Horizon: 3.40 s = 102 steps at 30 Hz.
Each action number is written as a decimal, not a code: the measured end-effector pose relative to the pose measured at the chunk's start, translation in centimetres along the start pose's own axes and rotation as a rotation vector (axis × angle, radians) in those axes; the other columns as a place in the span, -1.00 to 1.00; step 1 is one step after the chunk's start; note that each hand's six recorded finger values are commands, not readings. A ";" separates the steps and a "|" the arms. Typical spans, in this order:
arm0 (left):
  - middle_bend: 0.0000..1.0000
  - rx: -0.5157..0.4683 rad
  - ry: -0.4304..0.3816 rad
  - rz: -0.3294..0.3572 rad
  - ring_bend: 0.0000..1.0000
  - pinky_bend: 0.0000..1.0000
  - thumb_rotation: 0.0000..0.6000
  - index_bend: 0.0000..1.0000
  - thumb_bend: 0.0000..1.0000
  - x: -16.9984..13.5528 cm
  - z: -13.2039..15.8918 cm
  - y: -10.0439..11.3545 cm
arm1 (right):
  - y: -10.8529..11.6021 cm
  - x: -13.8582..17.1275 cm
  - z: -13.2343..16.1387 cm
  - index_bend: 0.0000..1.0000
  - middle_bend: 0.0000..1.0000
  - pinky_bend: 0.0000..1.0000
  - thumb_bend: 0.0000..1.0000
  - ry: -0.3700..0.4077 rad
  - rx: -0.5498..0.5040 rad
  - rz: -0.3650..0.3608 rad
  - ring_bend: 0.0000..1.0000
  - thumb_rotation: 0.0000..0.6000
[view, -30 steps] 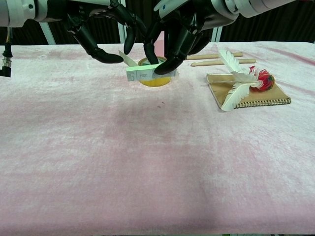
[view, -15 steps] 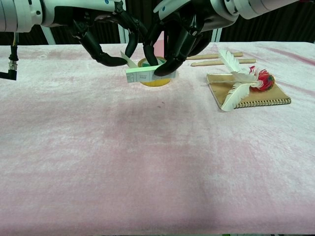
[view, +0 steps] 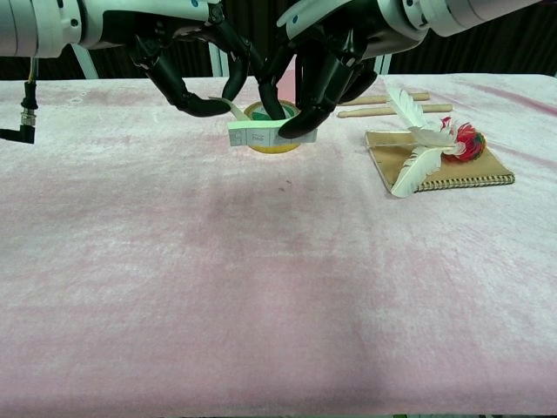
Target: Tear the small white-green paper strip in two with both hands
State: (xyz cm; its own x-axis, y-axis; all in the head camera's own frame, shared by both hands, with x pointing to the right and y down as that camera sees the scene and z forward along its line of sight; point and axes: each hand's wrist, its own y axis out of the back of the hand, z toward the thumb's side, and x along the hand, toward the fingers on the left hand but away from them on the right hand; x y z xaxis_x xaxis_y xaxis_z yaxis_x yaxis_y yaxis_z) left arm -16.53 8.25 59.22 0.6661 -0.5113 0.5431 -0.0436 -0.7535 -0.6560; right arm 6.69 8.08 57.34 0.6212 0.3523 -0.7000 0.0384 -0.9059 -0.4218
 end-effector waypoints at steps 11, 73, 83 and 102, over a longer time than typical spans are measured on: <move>-0.53 0.009 0.044 -0.013 -1.00 -1.00 1.00 0.39 0.20 -1.1 -1.7 -0.1 | 0.7 1.0 -2.0 0.56 0.96 0.90 0.15 -0.050 0.007 -0.026 1.00 1.00; -0.95 -0.067 0.282 -0.119 -1.00 -1.00 1.00 -0.98 -0.81 -3.0 -11.9 -9.5 | -9.2 -1.0 -16.0 -0.84 0.66 0.58 -0.78 -0.356 -0.066 0.000 0.76 1.00; -0.94 -0.005 0.290 0.024 -1.00 -1.00 1.00 -0.93 -0.80 -6.6 -11.9 -2.9 | -3.0 5.6 -18.9 -0.84 -0.44 -0.44 -0.78 -0.437 0.002 -0.131 -0.25 1.00; -0.94 0.090 0.607 0.264 -1.00 -1.00 1.00 -0.89 -0.80 -26.4 -14.4 -3.2 | -5.2 27.8 -23.0 -0.85 -0.74 -0.72 -0.78 -0.605 0.185 -0.669 -0.57 1.00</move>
State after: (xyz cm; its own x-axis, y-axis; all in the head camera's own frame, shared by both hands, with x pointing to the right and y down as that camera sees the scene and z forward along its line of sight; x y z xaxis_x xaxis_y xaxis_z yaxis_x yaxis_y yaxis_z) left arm -44.76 18.19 54.52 0.1035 -0.8353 0.5399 -0.0681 -0.5475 -0.8340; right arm 41.79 17.20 53.36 -0.0027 0.8992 -0.4374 0.0842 -0.4357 -0.8961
